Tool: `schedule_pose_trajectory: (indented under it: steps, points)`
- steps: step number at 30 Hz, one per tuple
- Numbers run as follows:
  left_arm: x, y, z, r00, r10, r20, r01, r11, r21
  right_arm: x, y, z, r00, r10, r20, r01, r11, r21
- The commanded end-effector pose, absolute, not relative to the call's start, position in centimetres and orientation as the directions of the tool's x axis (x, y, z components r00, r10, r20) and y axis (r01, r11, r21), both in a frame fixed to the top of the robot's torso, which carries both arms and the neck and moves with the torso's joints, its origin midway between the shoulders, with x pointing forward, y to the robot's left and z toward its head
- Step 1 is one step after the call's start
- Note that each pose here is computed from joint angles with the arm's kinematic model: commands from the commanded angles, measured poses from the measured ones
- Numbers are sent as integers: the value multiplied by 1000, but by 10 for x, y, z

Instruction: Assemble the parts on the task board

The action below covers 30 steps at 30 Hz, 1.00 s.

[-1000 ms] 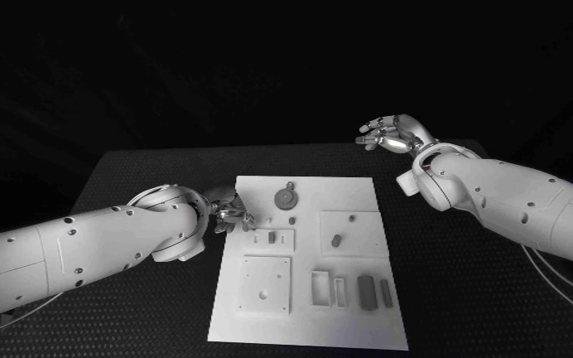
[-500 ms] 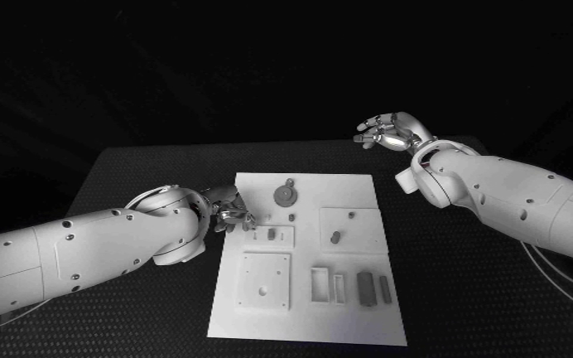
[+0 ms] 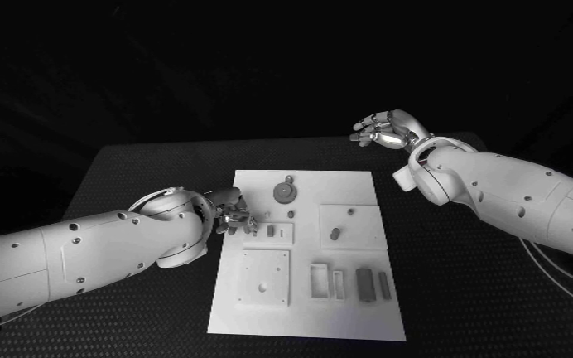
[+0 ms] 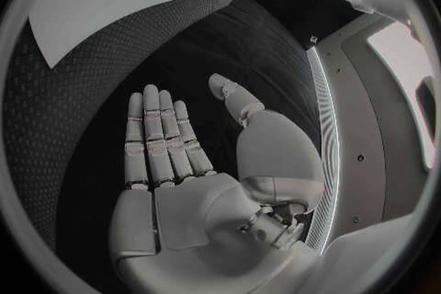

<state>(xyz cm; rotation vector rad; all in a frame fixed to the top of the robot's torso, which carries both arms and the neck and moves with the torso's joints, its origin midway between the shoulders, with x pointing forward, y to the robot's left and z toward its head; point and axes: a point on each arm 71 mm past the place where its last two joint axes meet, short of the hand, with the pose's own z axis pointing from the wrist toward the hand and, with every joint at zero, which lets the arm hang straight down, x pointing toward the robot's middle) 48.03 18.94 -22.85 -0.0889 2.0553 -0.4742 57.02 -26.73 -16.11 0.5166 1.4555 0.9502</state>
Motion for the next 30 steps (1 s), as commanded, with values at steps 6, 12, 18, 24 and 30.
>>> schedule_pose_trajectory:
  steps: [6,12,18,24,30]
  points:
    - [480,187,-229,-508,-231,-830,149,925,-349,569,-263,-161,-162,784,-600,-236,560,794]
    - [479,185,-231,-519,-222,-825,154,925,-346,569,-262,-161,-165,783,-599,-238,558,795]
    - [478,185,-233,-526,-211,-824,158,928,-339,569,-261,-161,-169,783,-599,-240,556,796]
    - [478,186,-234,-531,-203,-823,159,930,-332,569,-260,-161,-170,780,-602,-241,559,793]
    - [479,188,-234,-531,-202,-823,153,932,-328,569,-260,-161,-170,780,-602,-243,559,793]
